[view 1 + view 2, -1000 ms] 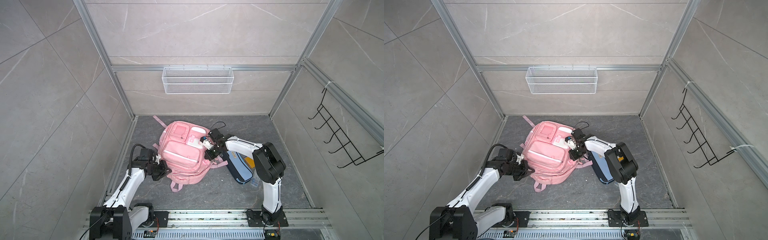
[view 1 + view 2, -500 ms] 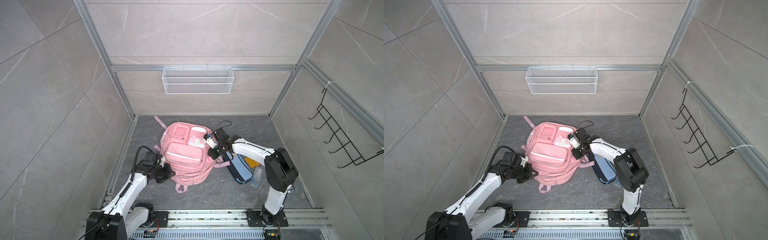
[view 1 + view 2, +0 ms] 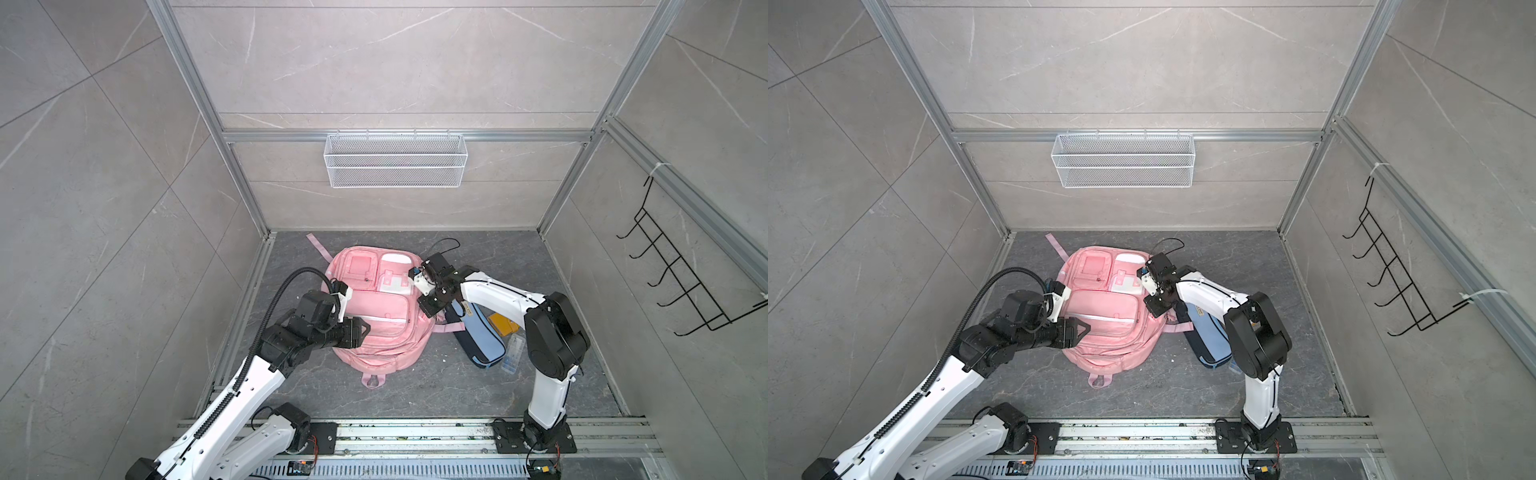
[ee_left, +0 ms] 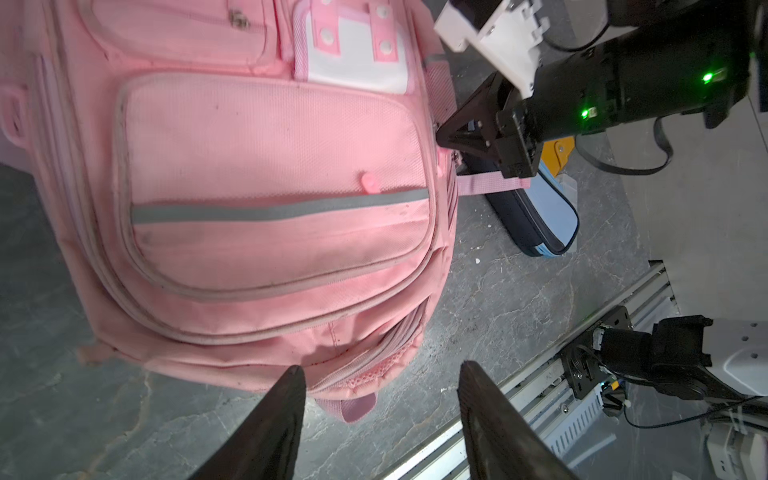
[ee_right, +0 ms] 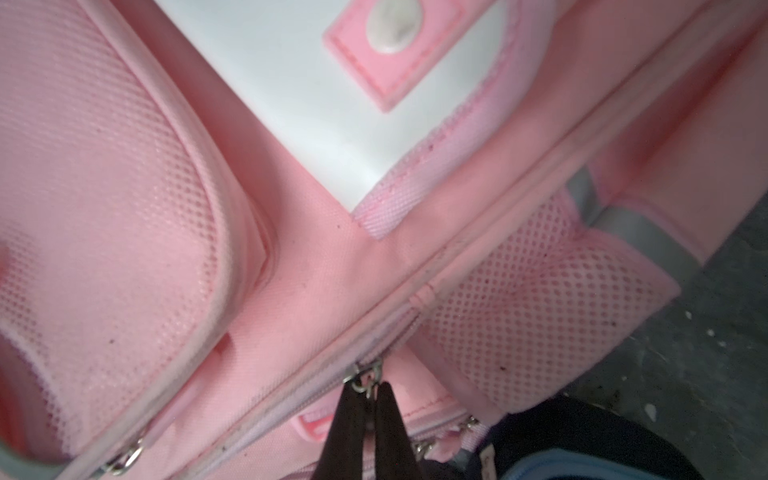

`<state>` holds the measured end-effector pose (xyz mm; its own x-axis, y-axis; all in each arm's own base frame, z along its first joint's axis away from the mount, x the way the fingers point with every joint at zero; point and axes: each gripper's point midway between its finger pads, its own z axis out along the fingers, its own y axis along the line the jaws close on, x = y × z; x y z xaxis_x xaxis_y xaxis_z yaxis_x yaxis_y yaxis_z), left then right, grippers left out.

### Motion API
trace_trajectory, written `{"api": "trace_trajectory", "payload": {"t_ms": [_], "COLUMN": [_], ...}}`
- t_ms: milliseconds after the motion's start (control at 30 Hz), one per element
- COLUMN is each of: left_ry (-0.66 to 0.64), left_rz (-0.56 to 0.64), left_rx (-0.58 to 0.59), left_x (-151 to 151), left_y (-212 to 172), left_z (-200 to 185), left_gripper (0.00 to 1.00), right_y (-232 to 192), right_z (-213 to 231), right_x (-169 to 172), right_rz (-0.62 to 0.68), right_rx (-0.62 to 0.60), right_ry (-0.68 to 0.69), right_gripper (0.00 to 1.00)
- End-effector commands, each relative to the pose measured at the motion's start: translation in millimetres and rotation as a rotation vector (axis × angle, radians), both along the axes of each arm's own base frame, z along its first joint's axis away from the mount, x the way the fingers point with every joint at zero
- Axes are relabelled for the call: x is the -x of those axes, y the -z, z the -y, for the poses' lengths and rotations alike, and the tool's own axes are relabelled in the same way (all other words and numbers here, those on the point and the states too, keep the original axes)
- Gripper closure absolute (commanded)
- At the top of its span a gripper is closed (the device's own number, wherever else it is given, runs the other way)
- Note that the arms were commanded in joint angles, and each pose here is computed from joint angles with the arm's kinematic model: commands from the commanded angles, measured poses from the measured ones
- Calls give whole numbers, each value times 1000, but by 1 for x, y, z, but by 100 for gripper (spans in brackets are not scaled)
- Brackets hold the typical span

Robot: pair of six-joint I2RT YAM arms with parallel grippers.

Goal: Pack the student bag
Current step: 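Move the left gripper up the backpack and grip its mesh pocket edge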

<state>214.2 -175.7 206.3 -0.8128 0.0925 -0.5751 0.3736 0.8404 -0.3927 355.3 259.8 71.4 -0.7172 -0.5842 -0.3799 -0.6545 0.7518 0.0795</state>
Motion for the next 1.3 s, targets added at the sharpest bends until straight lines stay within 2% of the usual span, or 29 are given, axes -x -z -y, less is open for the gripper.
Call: {"api": "trace_trajectory", "payload": {"t_ms": [0,167,367,567,700,800,967,1100,1133,1267], "left_ry": [167,330,445,490,439,417,420,405,390,336], "left_rz": [0,20,23,63,109,118,127,127,127,118], "left_rx": [-116,-213,-342,-526,-652,-728,-775,-766,-749,-633], "left_x": [-5,-17,-20,-25,-42,-51,-53,-55,-55,-58], "left_y": [19,32,60,90,103,109,115,113,110,94], "left_z": [13,39,50,47,35,28,28,29,31,43], "left_gripper": [39,36,33,33,34,45,61,89,100,100], "right_y": [-6,-9,-11,-10,-10,-10,-8,-9,-10,-14], "right_z": [6,8,8,6,4,3,0,-3,-3,-1], "right_x": [-2,0,-3,-7,-9,-10,-7,-3,-2,8], "right_rz": [-10,-47,-69,-78,-81,-81,-88,-90,-89,-89], "right_rx": [8,8,0,0,-3,-5,-36,-59,-65,-90], "right_ry": [18,34,50,51,46,39,26,16,15,10], "right_gripper": [100,100,100,100,100,100,100,100,100,100]}}
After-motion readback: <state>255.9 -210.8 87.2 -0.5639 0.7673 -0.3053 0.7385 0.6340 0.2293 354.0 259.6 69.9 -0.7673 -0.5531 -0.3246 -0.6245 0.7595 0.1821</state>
